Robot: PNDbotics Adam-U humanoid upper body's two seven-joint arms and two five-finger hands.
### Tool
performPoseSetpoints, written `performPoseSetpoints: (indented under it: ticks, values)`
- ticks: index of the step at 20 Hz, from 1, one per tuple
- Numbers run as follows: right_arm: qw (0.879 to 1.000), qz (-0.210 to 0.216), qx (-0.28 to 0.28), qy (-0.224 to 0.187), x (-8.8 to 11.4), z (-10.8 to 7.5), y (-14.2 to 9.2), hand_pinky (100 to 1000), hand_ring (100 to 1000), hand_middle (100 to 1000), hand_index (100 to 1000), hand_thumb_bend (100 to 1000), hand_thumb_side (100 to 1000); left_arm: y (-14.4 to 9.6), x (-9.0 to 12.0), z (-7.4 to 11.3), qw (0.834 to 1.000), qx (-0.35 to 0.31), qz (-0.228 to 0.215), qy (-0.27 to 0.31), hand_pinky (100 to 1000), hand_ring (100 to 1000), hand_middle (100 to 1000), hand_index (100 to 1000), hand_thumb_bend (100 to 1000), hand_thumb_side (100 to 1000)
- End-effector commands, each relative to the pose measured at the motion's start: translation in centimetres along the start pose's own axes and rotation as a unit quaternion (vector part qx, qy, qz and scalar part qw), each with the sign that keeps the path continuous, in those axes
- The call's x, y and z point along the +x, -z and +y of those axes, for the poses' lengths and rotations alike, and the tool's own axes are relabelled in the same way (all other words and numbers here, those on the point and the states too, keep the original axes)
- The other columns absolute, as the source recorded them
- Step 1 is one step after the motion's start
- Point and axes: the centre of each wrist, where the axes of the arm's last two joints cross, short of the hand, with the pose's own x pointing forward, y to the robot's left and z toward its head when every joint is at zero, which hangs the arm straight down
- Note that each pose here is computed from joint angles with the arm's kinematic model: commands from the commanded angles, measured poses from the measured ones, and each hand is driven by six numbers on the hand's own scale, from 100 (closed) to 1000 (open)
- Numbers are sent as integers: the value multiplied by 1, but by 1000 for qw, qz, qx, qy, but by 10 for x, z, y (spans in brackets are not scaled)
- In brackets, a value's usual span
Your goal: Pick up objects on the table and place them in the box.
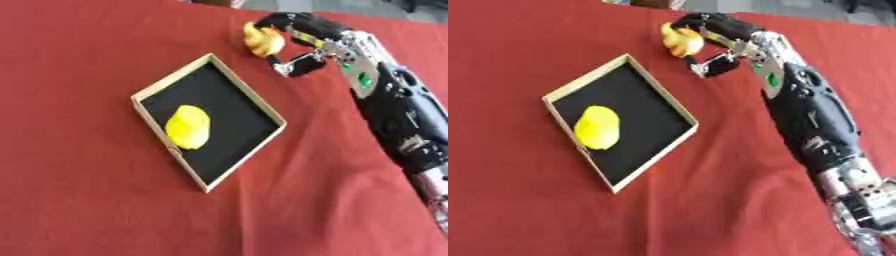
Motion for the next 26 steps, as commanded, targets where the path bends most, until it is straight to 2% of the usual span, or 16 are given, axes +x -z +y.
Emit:
performPoseSetpoints:
  ticks: [1,3,7,12,16,20,23,24,25,26]
  values:
    - [999,22,-20,-23,-6,-14,-2,911,966,886,958,100,190,5,5,-1,1000,-4,-13,-4,860,695,806,888,100,720]
    - [999,33,-24,-30,-6,-13,-1,906,958,868,944,100,199,5,5,-2,1000,-4,-13,-4,860,695,806,888,100,720]
    - [998,40,-24,-34,-4,-7,1,879,907,765,859,100,211,5,5,-2,1000,-5,-12,-5,861,695,807,888,100,721]
    - [998,42,-43,-13,-2,-4,4,858,854,620,738,100,215,5,5,-3,1000,-7,-12,-6,861,695,808,888,100,720]
    - [996,47,-72,-4,0,-8,7,819,763,506,616,100,164,6,5,-3,1000,-9,-11,-8,862,695,808,889,100,720]
    - [992,50,-115,6,1,-11,8,799,718,463,549,100,157,6,5,-4,1000,-11,-10,-11,862,695,809,889,100,718]
    - [989,44,-141,25,2,-13,9,794,703,445,528,100,204,5,5,-4,1000,-13,-9,-12,862,695,809,889,100,717]
    - [988,39,-148,32,2,-15,9,792,700,438,519,100,288,5,5,-4,1000,-13,-8,-11,862,696,809,889,100,717]
    - [986,33,-156,37,3,-19,9,792,699,436,515,100,209,5,5,-4,1000,-13,-8,-11,862,696,809,889,100,716]
    - [985,28,-163,41,4,-22,9,792,699,436,515,100,209,5,5,-4,1000,-13,-7,-11,862,696,809,889,100,716]
